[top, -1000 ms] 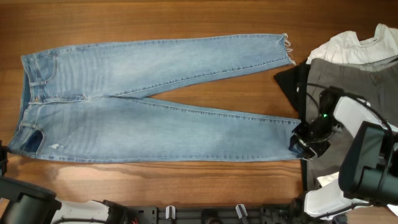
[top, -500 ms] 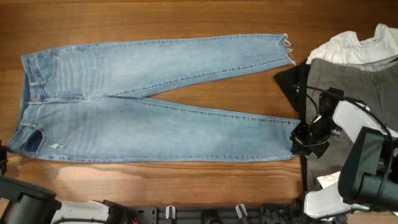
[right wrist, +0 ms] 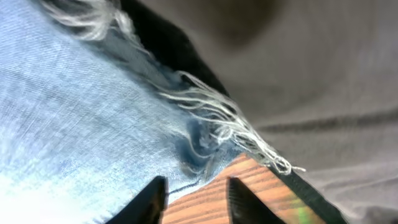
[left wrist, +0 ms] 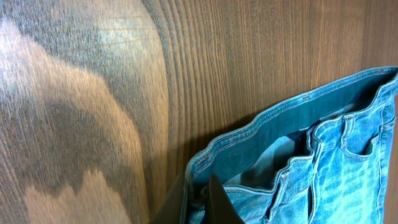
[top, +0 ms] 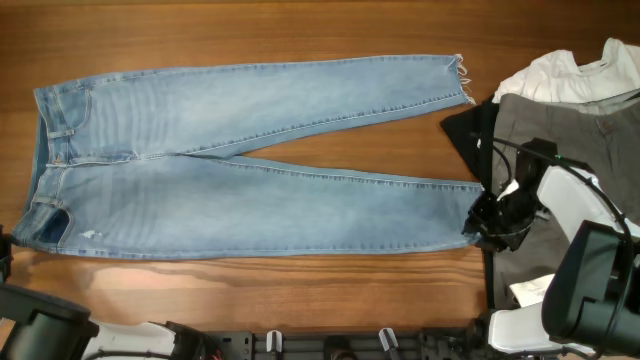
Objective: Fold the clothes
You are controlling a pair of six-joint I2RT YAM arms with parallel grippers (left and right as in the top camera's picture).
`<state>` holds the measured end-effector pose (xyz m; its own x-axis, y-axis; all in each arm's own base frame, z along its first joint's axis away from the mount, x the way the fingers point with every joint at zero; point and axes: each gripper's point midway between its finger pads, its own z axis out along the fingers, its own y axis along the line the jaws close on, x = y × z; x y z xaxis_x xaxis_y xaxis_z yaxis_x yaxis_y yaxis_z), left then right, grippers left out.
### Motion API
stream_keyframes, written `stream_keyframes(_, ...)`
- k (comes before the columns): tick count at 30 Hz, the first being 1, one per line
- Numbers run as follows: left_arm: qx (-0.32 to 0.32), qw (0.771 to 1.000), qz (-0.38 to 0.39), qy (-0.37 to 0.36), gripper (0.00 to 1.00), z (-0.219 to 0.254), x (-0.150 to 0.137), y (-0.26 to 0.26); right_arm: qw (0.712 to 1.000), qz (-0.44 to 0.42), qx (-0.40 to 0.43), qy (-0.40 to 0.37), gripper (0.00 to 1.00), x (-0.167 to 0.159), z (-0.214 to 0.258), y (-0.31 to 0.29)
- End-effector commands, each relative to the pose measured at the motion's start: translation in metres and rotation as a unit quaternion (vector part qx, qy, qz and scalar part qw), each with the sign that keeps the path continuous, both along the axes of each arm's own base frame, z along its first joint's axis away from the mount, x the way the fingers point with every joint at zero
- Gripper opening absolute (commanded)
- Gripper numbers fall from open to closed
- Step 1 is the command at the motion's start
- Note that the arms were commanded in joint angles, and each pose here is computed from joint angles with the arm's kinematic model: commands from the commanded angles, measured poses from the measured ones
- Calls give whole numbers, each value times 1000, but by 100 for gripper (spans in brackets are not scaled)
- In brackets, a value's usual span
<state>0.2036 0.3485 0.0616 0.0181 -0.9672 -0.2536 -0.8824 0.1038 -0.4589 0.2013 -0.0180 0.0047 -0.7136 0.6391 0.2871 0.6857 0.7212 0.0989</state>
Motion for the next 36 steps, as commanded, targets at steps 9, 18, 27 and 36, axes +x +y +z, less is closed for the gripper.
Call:
stream_keyframes(9, 2, 1000, -4, -18, 5, 6, 6, -2, 996, -82, 16, -16, 36, -12, -36, 16)
stream_keyframes(18, 2, 1000, -6, -23, 5, 7, 8, -2, 998, -64, 12, -23, 10, -13, -38, 14)
stream_keyframes(27, -3, 999, -14, -39, 4, 12, 12, -6, 997, -47, 8, -53, 4, 2, -14, 10)
stream_keyframes(36, 29, 994, 71, -79, 4, 79, -25, -1, 980, -36, -49, -191, 4, 55, 112, -13)
